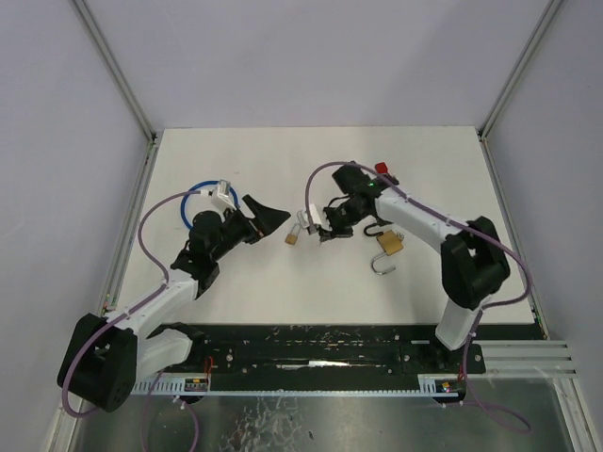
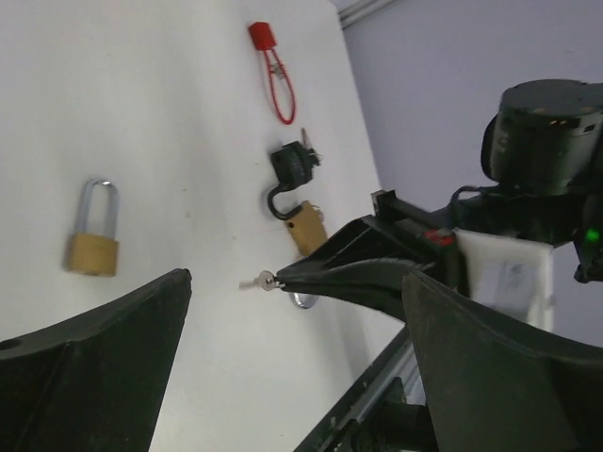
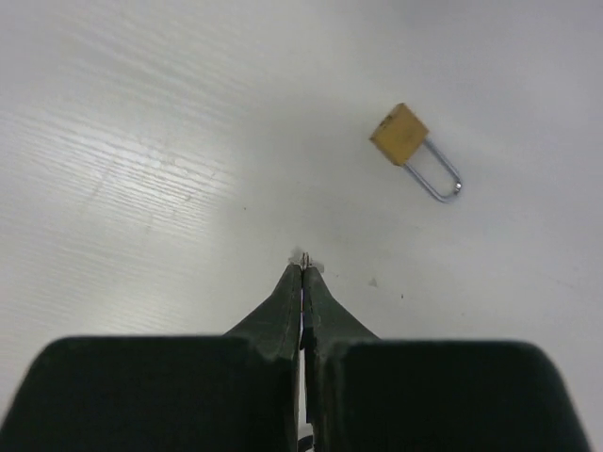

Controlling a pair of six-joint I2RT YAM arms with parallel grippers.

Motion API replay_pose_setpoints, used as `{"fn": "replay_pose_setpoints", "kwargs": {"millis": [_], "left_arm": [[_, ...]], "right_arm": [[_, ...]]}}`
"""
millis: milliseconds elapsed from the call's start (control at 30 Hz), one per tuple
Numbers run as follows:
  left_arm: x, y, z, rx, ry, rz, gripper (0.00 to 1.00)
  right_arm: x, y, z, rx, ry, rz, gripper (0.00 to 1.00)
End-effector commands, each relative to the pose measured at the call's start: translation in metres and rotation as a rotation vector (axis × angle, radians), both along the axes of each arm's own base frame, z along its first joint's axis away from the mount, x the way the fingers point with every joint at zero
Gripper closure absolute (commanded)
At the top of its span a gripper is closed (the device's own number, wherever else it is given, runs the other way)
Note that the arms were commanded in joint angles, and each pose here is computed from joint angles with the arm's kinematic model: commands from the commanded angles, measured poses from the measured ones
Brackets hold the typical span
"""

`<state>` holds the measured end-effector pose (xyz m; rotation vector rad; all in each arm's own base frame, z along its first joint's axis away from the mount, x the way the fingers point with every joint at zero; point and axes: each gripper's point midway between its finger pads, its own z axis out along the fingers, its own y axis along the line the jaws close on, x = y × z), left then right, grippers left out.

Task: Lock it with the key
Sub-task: Pick up the key from the center of the board.

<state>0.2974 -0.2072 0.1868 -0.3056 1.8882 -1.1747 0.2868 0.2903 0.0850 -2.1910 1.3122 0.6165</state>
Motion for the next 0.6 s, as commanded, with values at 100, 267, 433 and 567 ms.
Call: {"fn": "replay_pose_setpoints", "kwargs": {"millis": [100, 267, 433, 567], "left_arm": [[-0.004, -0.026, 0.064, -0.189, -0.2, -0.156, 0.12], [-0.007, -0.045, 0.074, -0.217, -0.237, -0.255, 0.17], [-0.01, -0.06, 0.069, -0.209, -0.22, -0.296, 0.18], [-0.01, -0.062, 0.059, -0.193, -0.181, -0.3, 0.19]], "right_arm": [[-0.015, -0.023, 0.099, 0.289, 0.388, -0.408, 1.0], [-0.028, -0.038, 0.119, 0.352, 0.438, -0.445, 1.0], [-0.032, -0.044, 0.116, 0.354, 0.451, -0.46, 1.0], [-0.032, -0.045, 0.113, 0.357, 0.464, -0.466, 1.0]]}}
